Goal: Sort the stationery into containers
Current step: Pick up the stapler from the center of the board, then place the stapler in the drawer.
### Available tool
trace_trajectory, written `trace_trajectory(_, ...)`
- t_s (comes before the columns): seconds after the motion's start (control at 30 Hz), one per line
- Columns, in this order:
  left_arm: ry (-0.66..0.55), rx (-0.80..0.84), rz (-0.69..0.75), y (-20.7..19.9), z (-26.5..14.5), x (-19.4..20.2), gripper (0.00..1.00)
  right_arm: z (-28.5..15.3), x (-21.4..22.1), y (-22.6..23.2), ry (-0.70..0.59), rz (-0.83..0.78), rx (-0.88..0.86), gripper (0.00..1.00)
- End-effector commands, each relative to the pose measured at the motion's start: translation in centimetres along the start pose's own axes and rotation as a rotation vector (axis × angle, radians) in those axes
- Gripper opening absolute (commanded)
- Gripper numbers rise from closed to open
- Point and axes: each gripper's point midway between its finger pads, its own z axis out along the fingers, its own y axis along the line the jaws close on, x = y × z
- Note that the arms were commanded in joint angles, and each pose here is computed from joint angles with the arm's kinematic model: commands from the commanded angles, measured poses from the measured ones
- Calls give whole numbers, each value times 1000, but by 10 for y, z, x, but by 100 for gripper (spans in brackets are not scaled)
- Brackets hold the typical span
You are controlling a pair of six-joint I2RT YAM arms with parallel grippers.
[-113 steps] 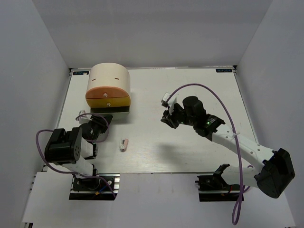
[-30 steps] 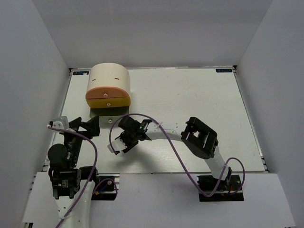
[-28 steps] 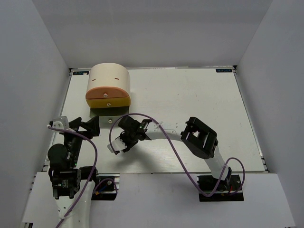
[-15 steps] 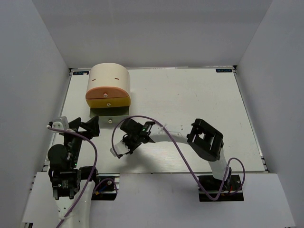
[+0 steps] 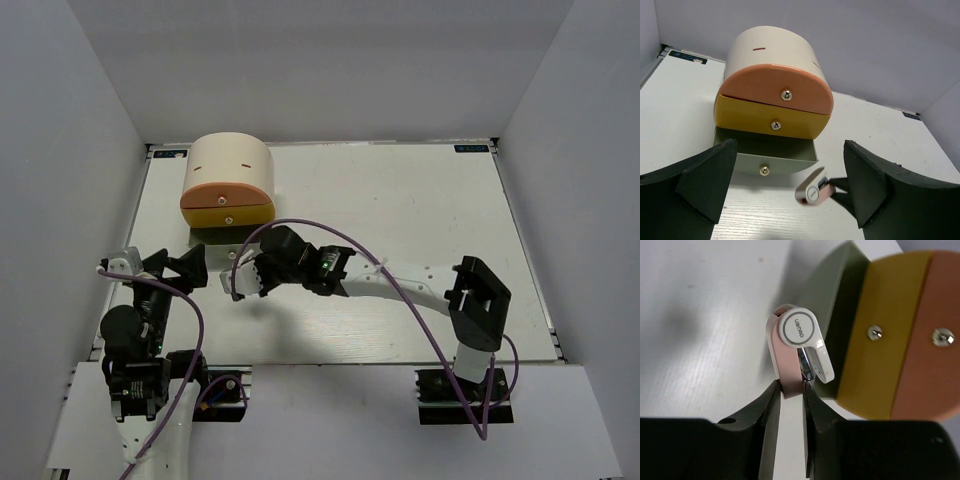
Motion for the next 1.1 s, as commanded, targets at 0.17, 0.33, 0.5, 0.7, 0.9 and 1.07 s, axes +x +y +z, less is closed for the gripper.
trace_trajectory(0.17,-19,-15,-1,1,-5,-6,97,3,15,-92,101,89,431,0)
trace_trajectory(0.33,-19,-15,-1,1,-5,-6,97,24,34,-102,162,106,479,0)
trace_trajectory(0.5,-19,-15,-1,1,-5,-6,97,37,55,-106,209,120,495,0)
trace_trajectory(0.7,-19,-15,-1,1,-5,-6,97,46,70,-102,237,130,479,7)
trace_trajectory(0.9,-19,-15,-1,1,-5,-6,97,40,67,-98,222,137,470,48)
trace_trajectory(1.07,-19,-15,-1,1,-5,-6,97,32,61,-93,194,167,451,47)
